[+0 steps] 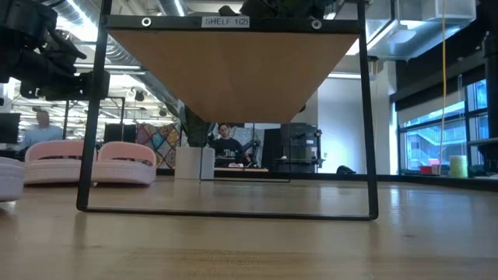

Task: Pick and place slides into the shelf
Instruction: Put the black slide on the shelf

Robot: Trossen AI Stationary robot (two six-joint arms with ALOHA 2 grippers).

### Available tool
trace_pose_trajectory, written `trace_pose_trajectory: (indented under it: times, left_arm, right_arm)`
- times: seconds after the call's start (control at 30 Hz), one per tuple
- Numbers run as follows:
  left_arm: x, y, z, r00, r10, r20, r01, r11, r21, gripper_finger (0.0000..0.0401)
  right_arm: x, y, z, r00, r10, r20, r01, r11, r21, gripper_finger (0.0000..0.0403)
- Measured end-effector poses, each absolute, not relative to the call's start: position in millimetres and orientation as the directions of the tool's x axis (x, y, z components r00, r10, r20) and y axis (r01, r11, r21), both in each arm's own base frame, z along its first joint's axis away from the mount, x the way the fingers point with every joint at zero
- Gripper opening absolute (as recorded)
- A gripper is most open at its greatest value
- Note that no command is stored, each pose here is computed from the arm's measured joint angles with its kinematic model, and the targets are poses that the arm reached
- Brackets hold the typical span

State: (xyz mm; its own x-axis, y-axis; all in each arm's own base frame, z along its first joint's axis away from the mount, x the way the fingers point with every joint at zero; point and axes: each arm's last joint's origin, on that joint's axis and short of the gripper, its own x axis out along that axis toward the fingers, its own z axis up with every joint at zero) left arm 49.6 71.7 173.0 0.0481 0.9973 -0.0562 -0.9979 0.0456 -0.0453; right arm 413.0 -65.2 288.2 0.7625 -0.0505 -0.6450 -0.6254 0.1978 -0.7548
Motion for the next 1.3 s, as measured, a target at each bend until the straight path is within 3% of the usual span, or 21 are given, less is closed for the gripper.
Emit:
trace_pose_trajectory:
  times: [0.87, 1.3]
  left_arm:
    - [49.6, 71.7, 173.1, 0.048, 0.997, -0.056, -0.998, 0.045, -0.046, 0.0205]
    - [49.6, 71.7, 173.1, 0.048, 0.997, -0.056, -0.998, 0.046, -0.045, 0.0205]
  right_arm:
    - [412.5, -67.5, 288.0, 0.758, -0.076, -0.647, -0.617, 0.236, -0.751, 0.0194]
    - [411.9, -71.3, 288.0, 0.756, -0.097, -0.648, -0.595, 0.311, -0.741, 0.0204]
